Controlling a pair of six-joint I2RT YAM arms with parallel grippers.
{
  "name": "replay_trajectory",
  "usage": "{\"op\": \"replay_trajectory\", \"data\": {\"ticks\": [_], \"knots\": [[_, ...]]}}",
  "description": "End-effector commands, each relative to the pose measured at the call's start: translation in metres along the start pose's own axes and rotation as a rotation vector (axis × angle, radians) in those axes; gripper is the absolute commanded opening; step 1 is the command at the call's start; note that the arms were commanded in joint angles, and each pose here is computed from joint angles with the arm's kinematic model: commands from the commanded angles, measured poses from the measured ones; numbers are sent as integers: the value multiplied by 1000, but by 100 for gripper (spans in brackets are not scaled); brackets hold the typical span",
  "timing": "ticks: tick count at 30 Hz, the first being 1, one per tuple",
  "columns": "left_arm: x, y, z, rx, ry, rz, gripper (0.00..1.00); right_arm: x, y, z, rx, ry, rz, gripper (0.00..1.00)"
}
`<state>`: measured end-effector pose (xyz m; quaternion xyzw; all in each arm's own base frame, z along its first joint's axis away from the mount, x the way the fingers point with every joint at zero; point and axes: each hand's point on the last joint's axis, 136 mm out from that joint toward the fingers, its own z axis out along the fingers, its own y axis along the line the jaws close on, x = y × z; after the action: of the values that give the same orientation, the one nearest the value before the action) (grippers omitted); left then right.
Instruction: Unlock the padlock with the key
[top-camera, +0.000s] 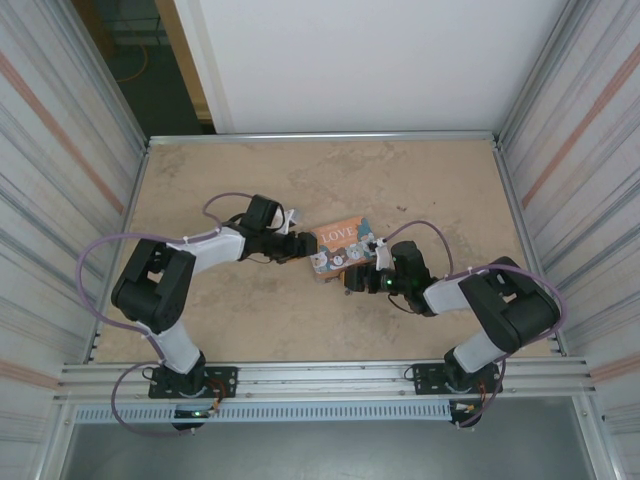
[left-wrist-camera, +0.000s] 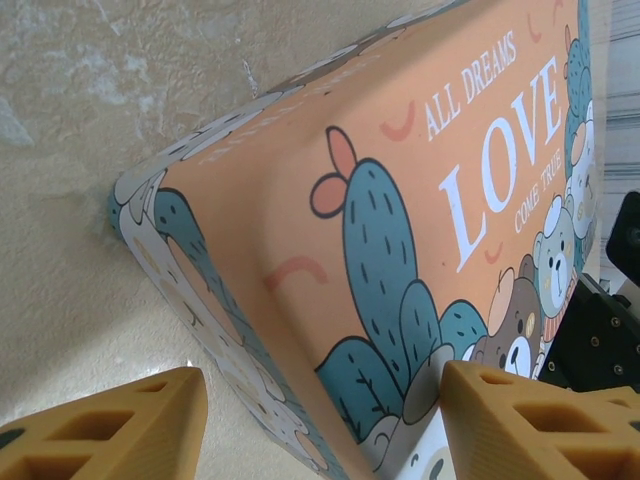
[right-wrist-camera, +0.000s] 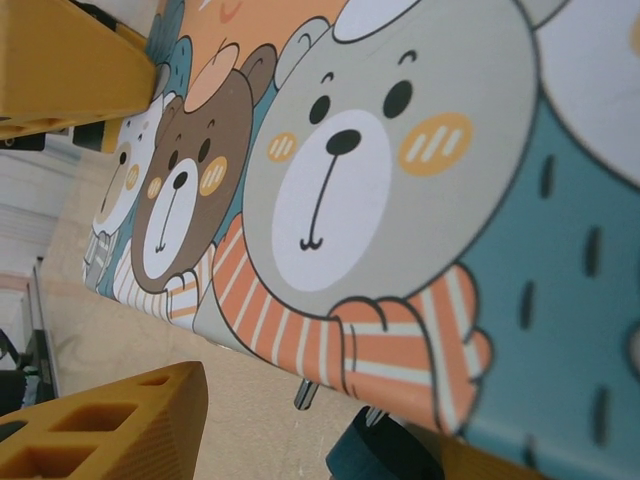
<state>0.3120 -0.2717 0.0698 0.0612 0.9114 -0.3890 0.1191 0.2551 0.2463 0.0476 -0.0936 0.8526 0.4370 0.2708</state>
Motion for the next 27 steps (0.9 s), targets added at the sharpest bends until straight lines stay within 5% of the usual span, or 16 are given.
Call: {"op": "replay_trajectory", "data": {"ticks": [1,27], "knots": [[8,12,5,-63,28,-1,62,-13,14,4,-58,-26,-46,59],[12,24,0,-131,22,-28,61,-2,10,3,-48,15,-40,29]]}}
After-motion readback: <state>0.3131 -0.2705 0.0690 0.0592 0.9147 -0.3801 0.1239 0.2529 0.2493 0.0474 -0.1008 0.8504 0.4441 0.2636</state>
